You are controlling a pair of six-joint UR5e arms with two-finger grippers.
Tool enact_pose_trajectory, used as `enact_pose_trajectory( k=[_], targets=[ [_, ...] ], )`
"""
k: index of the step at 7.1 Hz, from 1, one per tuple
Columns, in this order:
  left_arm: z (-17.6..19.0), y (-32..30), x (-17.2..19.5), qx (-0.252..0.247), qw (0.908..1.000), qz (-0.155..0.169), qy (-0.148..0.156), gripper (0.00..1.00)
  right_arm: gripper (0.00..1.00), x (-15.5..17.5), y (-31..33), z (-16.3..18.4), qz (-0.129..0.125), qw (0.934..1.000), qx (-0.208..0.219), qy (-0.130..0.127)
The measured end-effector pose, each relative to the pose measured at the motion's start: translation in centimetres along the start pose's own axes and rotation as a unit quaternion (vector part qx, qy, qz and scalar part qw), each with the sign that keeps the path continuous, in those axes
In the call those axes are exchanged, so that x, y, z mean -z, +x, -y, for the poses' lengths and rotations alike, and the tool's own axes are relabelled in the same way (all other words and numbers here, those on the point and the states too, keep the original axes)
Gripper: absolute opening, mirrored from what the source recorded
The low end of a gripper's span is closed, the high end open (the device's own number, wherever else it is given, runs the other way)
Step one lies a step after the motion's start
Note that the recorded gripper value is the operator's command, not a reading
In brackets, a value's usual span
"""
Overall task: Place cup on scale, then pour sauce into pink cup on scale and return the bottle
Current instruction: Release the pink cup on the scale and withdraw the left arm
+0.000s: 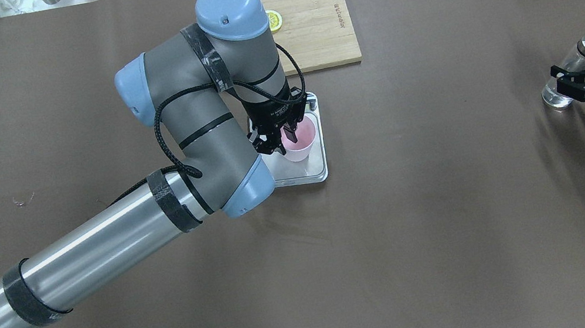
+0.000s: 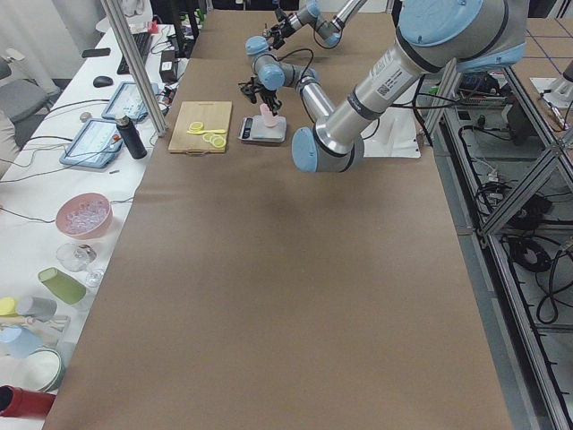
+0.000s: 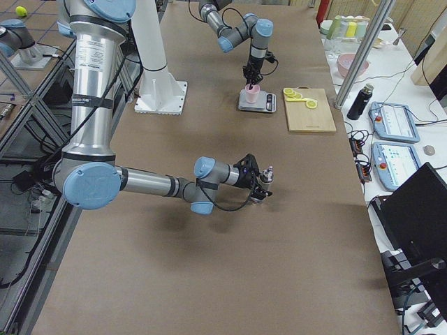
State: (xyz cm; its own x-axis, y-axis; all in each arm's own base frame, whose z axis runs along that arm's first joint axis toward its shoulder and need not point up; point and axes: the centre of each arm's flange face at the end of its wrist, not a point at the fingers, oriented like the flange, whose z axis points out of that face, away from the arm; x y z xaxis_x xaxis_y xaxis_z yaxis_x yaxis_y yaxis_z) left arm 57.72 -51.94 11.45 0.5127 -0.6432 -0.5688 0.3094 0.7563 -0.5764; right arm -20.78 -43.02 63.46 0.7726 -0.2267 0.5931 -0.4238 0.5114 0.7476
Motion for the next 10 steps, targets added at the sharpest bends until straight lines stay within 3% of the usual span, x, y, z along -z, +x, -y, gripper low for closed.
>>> enact_pose_trajectory(
  k=[3, 5, 6, 8, 10],
  targets=[
    [0.1, -1.7, 3.1, -0.007, 0.9998, -0.017, -0.011, 0.97, 1.0, 0.0, 0.0, 0.1, -0.001, 1.0, -0.001, 0.001],
    [1.4, -5.0, 6.4, -0.07, 0.9973, -0.02, -0.009, 0.97, 1.0, 0.4, 0.2, 0.3, 0.0, 1.0, -0.003, 0.004],
    [2.4, -6.9, 8.1, -0.127, 0.9919, -0.011, 0.001, 0.97, 1.0, 0.6, 0.2, 0.3, 0.002, 1.0, -0.004, 0.006],
    [7.0, -13.2, 11.8, -0.23, 0.9727, 0.015, 0.027, 0.97, 1.0, 0.8, 0.5, 0.1, 0.002, 1.0, -0.005, 0.007],
    [13.5, -18.8, 14.9, -0.275, 0.9595, 0.027, 0.055, 0.97, 1.0, 0.9, 0.6, -0.2, 0.002, 1.0, -0.007, 0.006]
  ],
)
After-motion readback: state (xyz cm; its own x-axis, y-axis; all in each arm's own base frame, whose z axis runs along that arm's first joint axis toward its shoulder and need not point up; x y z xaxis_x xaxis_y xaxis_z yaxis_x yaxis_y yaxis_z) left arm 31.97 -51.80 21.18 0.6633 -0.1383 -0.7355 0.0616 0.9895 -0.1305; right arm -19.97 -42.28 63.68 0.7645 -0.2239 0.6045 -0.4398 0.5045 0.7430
